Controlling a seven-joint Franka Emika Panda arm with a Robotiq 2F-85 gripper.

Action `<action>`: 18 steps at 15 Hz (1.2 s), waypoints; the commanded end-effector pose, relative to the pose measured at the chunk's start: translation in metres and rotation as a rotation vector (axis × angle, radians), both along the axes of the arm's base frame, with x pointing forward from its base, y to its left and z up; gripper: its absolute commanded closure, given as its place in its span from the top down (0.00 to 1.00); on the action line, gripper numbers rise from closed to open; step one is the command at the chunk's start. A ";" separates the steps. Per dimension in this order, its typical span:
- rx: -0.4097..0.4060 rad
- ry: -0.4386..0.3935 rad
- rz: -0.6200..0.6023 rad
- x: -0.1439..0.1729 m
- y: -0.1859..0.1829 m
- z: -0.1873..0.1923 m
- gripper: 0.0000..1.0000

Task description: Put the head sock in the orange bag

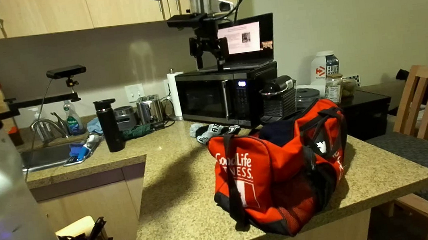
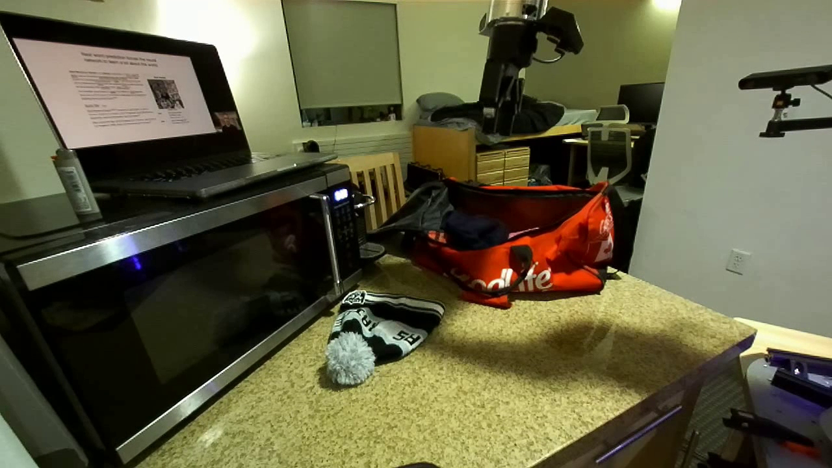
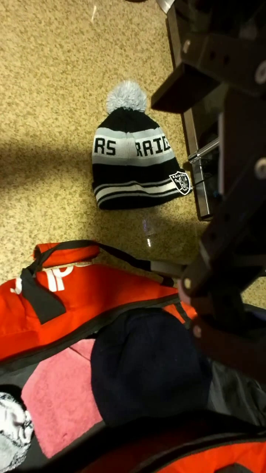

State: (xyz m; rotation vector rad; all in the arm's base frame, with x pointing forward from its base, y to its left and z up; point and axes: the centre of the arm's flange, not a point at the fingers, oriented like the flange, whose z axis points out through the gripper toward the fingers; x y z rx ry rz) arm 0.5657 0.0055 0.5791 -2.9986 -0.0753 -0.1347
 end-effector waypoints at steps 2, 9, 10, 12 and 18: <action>-0.025 0.014 -0.022 -0.028 0.006 0.000 1.00; -0.031 0.004 -0.026 -0.040 0.008 0.005 1.00; -0.029 0.003 -0.027 -0.041 0.008 0.005 1.00; -0.013 -0.002 -0.017 -0.038 0.008 0.004 1.00; -0.005 -0.003 -0.009 -0.027 0.003 0.007 1.00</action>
